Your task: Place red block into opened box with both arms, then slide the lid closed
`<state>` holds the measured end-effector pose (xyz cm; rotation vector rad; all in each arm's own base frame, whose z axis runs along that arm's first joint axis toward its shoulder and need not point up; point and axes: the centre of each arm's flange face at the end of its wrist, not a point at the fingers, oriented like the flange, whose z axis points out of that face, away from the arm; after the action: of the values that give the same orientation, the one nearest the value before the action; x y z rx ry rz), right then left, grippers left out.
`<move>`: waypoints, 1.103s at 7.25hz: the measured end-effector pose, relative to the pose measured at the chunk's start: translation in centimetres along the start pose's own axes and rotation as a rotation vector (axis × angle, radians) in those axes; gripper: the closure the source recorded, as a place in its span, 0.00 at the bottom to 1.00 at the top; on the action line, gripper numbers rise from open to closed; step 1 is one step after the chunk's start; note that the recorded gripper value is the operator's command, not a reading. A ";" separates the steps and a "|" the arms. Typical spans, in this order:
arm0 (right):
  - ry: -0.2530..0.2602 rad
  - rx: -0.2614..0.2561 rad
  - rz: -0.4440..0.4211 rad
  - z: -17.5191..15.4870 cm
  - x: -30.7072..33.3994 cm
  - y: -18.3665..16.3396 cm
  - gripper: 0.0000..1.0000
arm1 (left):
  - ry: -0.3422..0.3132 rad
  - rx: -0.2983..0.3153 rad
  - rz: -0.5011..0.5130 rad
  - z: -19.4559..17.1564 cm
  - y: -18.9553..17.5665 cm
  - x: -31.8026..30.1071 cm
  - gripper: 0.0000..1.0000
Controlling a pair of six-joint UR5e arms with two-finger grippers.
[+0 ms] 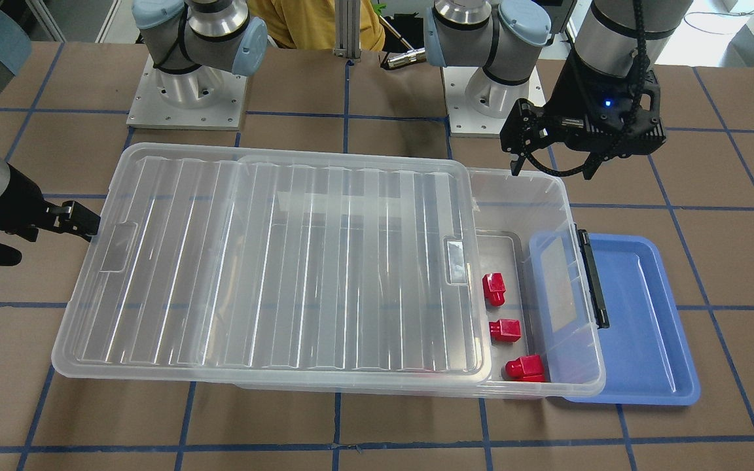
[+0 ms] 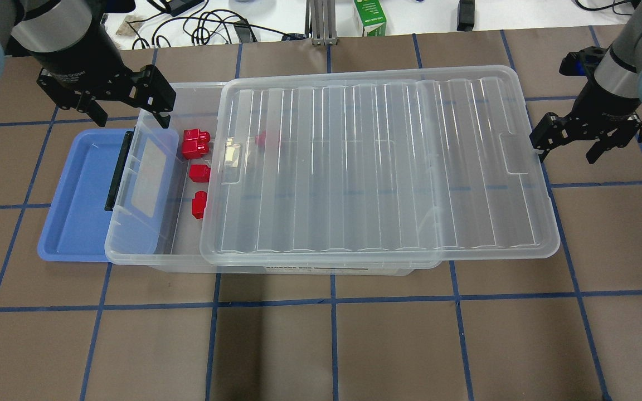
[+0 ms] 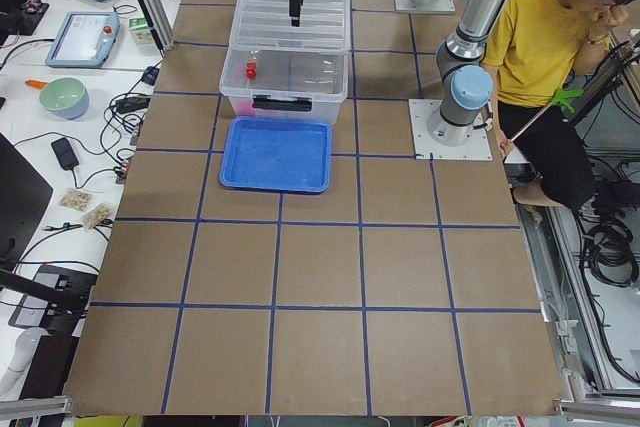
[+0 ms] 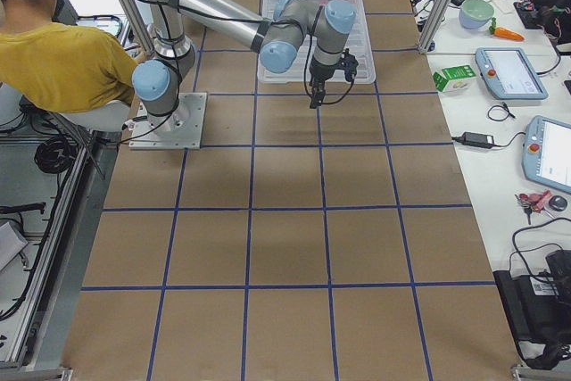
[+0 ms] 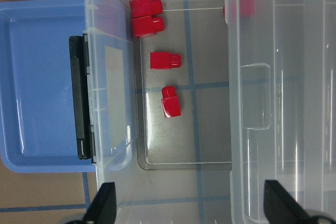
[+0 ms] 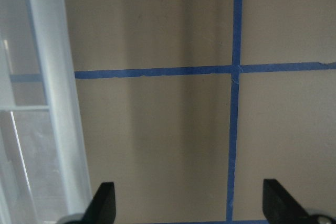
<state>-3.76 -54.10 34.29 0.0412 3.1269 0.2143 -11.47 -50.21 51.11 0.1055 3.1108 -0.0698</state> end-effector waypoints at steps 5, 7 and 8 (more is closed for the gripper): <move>0.017 0.019 -0.041 0.3 -5.4 -0.6 0.00 | 0.000 -0.001 0.000 0.1 0.0 0.0 0.00; 0.024 0.028 -0.046 0.5 -8.5 -0.6 0.00 | -0.001 -0.002 0.000 0.1 0.0 0.0 0.00; 0.029 0.037 -0.039 0.6 -10.0 -0.6 0.00 | -0.001 -0.001 0.000 0.1 0.0 0.0 0.00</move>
<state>6.22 -54.85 33.71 -0.0233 3.1571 0.1583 -11.46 -50.18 51.05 0.1054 3.1098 -0.0680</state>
